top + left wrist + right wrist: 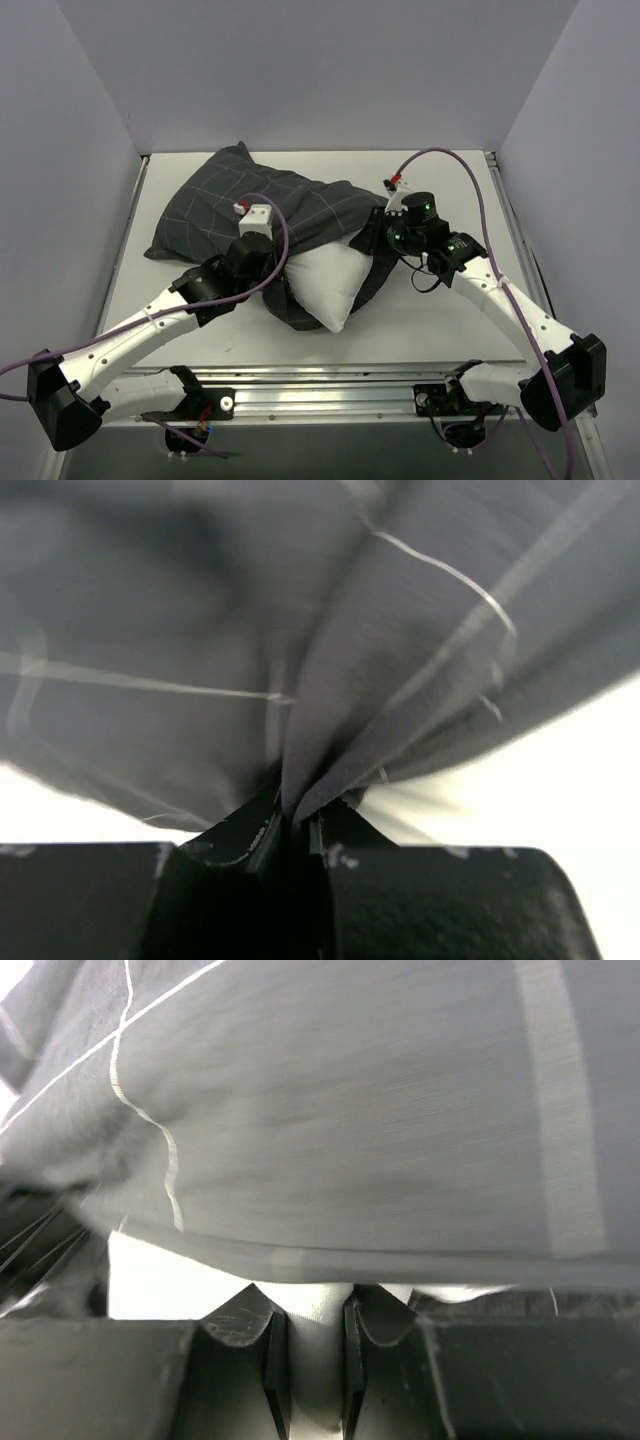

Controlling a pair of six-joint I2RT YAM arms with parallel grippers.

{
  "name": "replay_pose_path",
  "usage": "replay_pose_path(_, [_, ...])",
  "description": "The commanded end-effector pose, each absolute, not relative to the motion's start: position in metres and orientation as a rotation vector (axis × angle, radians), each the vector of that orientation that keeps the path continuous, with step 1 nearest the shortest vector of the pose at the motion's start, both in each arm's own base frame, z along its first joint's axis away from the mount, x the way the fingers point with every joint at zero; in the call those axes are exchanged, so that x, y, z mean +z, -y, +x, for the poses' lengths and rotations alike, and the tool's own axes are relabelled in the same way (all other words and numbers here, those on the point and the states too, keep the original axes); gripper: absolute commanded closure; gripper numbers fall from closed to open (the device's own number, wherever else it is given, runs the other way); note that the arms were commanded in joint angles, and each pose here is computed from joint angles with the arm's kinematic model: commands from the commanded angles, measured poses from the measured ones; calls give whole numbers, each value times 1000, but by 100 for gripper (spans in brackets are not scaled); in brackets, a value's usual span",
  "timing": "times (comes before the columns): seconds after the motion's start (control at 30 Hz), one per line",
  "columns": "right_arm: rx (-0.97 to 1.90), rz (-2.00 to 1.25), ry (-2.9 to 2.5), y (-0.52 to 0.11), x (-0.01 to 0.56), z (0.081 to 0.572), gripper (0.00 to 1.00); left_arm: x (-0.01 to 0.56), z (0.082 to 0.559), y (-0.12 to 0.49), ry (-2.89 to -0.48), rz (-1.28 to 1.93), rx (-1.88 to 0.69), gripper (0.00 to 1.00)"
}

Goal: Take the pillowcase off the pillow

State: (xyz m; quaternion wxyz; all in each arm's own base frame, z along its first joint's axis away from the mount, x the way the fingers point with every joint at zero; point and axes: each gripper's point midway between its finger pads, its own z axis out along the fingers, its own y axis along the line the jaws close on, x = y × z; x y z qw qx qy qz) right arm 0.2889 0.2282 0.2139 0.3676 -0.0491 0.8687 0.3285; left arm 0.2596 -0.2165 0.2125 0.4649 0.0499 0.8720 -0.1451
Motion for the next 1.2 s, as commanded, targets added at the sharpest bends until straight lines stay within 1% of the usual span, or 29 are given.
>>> replay_pose_path(0.0, [1035, -167, -2051, -236, 272, 287, 100, 207, 281, 141, -1976, -345, -71, 84])
replay_pose_path(0.03, [1068, -159, -2045, -235, 274, 285, 100, 199, 282, 132, -1973, -393, -46, 84])
replay_pose_path(0.07, [1113, -160, -2022, -234, 282, 282, 100, 186, 281, 128, -1982, -419, -38, 82])
replay_pose_path(0.1, [1133, -152, -1987, -234, 291, 283, 100, 178, 281, 137, -2012, -413, -92, 74])
replay_pose_path(0.13, [1136, -154, -1974, -234, 296, 283, 100, 172, 281, 147, -2036, -389, -147, 71])
replay_pose_path(0.17, [1133, -149, -1974, -233, 296, 284, 100, 180, 287, 168, -2011, -367, -270, 69])
replay_pose_path(0.2, [1139, -143, -1977, -234, 297, 284, 100, 168, 284, 181, -2042, -292, -321, 62])
replay_pose_path(0.23, [1144, -143, -1981, -236, 296, 284, 100, 165, 279, 201, -2065, -242, -423, 59])
replay_pose_path(0.27, [1147, -139, -1987, -237, 293, 285, 100, 173, 278, 218, -2034, -218, -504, 55])
replay_pose_path(0.3, [1151, -142, -1981, -239, 294, 285, 100, 172, 276, 226, -2031, -180, -530, 47])
replay_pose_path(0.4, [1144, -139, -2006, -243, 284, 286, 100, 198, 266, 248, -1954, -44, -608, 31])
replay_pose_path(0.43, [1138, -146, -2014, -243, 281, 286, 100, 218, 266, 255, -1892, -24, -658, 17])
replay_pose_path(0.5, [1111, -137, -2033, -241, 275, 287, 100, 241, 258, 260, -1834, 61, -709, 3])
replay_pose_path(0.53, [1097, -134, -2032, -239, 275, 288, 100, 254, 256, 262, -1805, 88, -734, 6])
replay_pose_path(0.7, [1035, -115, -2026, -234, 276, 296, 100, 275, 236, 263, -1804, 279, -742, 6])
replay_pose_path(0.73, [1027, -115, -2023, -233, 278, 297, 100, 270, 232, 260, -1836, 309, -724, 6])
replay_pose_path(0.8, [988, -106, -2050, -229, 272, 299, 100, 282, 223, 260, -1834, 386, -733, 6])
replay_pose_path(0.83, [982, -108, -2046, -229, 274, 300, 100, 276, 217, 257, -1874, 426, -719, 6])
replay_pose_path(0.9, [949, -96, -2048, -226, 274, 303, 100, 291, 207, 256, -1857, 501, -739, 6])
replay_pose_path(0.93, [937, -86, -2041, -224, 276, 306, 100, 286, 199, 253, -1894, 541, -735, 6])
replay_pose_path(1.17, [923, -28, -2036, -232, 283, 313, 100, 315, 185, 251, -1863, 587, -718, 6])
